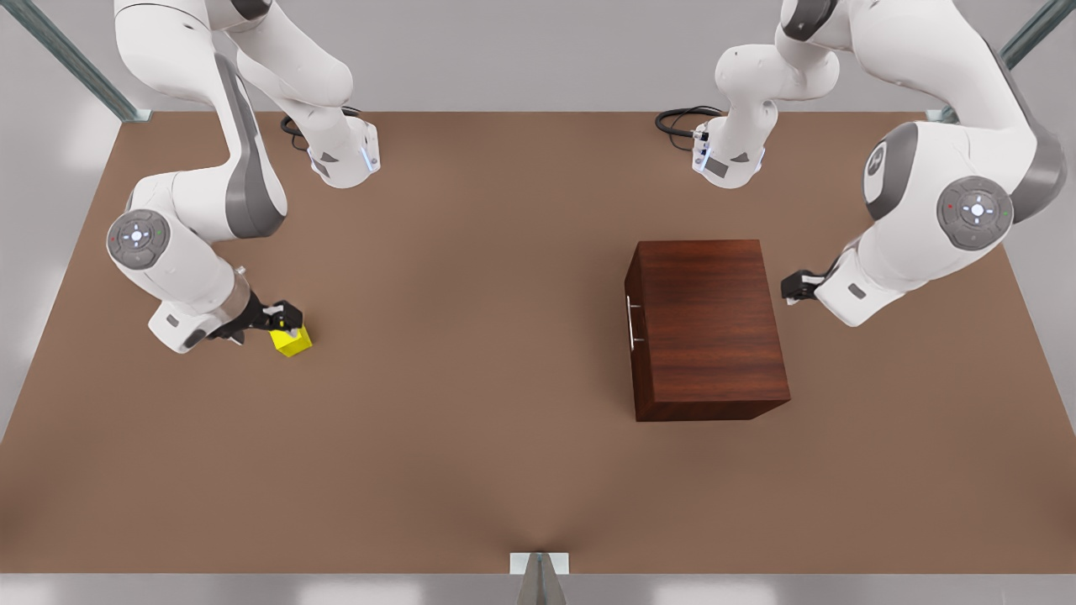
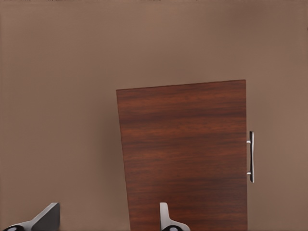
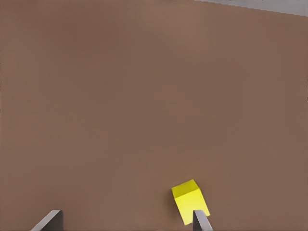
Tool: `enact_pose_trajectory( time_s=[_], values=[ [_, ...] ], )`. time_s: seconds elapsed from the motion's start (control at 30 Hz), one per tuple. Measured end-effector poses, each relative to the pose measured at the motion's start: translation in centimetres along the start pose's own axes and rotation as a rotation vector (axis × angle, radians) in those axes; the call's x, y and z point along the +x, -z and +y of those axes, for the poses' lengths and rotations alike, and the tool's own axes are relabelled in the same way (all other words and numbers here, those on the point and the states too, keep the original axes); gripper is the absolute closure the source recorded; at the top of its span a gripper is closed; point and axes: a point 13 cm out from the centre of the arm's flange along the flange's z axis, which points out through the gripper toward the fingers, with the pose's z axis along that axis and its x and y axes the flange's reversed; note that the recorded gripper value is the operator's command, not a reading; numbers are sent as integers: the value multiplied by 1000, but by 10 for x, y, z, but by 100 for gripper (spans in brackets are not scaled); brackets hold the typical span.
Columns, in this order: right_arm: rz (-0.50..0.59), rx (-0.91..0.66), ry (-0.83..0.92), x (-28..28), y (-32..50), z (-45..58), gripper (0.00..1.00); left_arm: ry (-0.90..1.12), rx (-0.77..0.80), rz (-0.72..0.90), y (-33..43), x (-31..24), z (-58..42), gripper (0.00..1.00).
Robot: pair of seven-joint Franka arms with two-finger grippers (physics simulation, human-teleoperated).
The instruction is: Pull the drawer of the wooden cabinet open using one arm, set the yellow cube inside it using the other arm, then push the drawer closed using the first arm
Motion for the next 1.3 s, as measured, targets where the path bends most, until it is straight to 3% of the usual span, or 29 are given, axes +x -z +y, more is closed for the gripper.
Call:
enact_pose_trajectory(
  time_s=[0.13, 0.27, 0.47, 0.63, 0.8, 0.93, 1.0, 1.03, 1.1, 1.3],
  values=[
    [-92, 5, -18, -16, 76, -4, 0, -89, -17, 12, -25, -11, -64, 0],
    [-72, 13, -31, -5, 98, -8, 0, -229, -114, 72, -88, 12, -211, 0],
    [-43, 49, -32, 23, 113, -2, 0, -142, -209, 95, -173, 26, -279, 0],
    [46, 31, -5, 20, 56, 17, 0, -22, -237, 52, -210, 25, -301, 0],
    [148, -31, -58, 15, -45, -25, 0, 94, -262, 23, -244, 19, -299, 0],
    [171, -54, -43, 29, -92, -28, 0, 168, -269, -10, -254, 11, -299, 0],
    [181, -57, -17, 39, -106, -18, 1, 200, -268, -21, -257, 9, -299, 5],
    [182, -58, -7, 42, -111, -16, 1, 215, -267, -26, -258, 8, -299, 16],
    [179, -60, 7, 45, -120, -14, 1, 244, -263, -35, -260, 6, -299, 21],
    [173, -65, 35, 50, -137, -16, 1, 315, -258, -49, -263, 3, -297, 21]
  ],
)
